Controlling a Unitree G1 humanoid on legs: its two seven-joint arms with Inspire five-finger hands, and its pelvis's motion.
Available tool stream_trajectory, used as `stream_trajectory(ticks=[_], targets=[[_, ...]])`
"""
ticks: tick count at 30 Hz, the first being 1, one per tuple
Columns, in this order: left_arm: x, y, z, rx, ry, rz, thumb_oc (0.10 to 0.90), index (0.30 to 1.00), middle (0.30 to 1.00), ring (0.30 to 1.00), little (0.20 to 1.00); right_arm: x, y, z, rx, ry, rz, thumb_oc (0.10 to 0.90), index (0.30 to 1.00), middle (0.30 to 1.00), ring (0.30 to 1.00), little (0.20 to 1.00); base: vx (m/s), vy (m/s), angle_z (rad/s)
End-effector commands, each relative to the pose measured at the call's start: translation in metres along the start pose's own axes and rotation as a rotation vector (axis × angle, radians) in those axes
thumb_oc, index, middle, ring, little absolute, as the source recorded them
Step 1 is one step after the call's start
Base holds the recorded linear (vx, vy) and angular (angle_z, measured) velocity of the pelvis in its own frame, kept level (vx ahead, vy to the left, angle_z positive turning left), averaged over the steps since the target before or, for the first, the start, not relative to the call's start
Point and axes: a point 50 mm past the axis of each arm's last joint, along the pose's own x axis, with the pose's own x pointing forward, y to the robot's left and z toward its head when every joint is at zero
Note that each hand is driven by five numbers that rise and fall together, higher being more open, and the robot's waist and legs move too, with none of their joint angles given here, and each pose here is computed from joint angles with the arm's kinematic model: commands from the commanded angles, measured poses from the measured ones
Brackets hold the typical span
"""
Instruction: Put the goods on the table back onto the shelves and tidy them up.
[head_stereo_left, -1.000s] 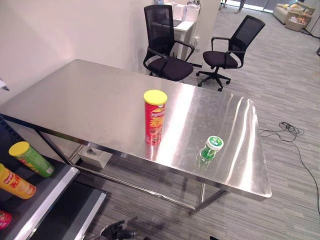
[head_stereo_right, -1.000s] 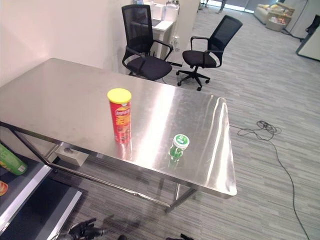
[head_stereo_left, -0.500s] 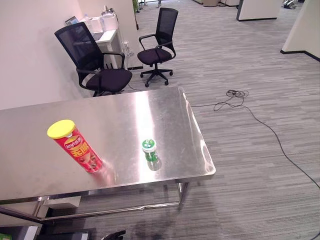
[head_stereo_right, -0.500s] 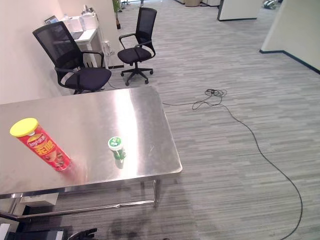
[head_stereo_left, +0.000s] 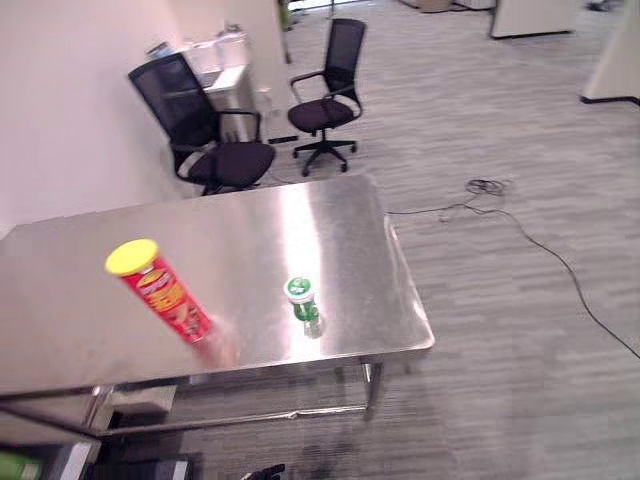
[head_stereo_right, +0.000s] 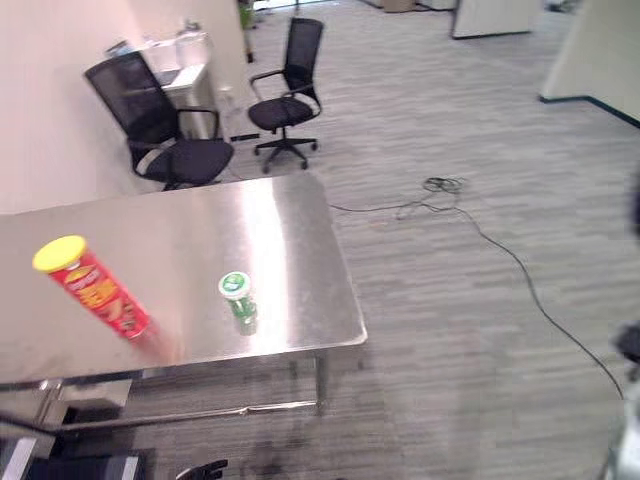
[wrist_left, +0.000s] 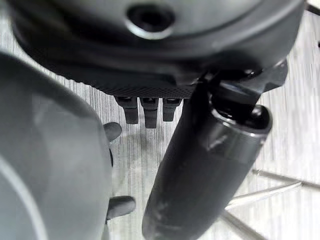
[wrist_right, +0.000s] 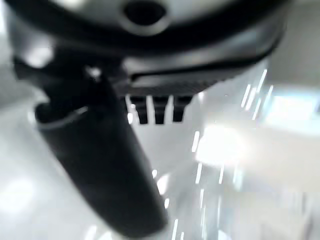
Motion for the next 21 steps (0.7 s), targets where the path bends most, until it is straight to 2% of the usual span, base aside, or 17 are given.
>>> stream_trajectory(ticks=[1, 4, 14, 21], targets=[[0.001, 0.011, 0.008, 0.067, -0.002, 0.013, 0.8, 0.9, 0.9, 0.9, 0.9, 0.024, 0.003, 0.033, 0.103, -0.198, 0.098, 0.8, 0.9, 0.9, 0.9, 0.9, -0.02, -0.003, 0.49], [0.0, 0.016, 0.006, 0.024, 0.011, 0.03, 0.8, 0.9, 0.9, 0.9, 0.9, 0.026, 0.049, 0.042, 0.279, -0.216, 0.331, 0.8, 0.9, 0.9, 0.9, 0.9, 0.0, 0.004, 0.49], [-0.001, 0.024, 0.007, -0.07, 0.006, 0.061, 0.8, 0.9, 0.9, 0.9, 0.9, 0.015, 0.103, 0.043, 0.521, -0.14, 0.623, 0.8, 0.9, 0.9, 0.9, 0.9, 0.0, 0.006, 0.13], [0.0, 0.025, 0.015, -0.062, -0.011, 0.045, 0.8, 0.9, 0.9, 0.9, 0.9, -0.011, 0.144, 0.037, 0.68, -0.004, 0.906, 0.8, 0.9, 0.9, 0.9, 0.9, 0.0, 0.006, 0.04]])
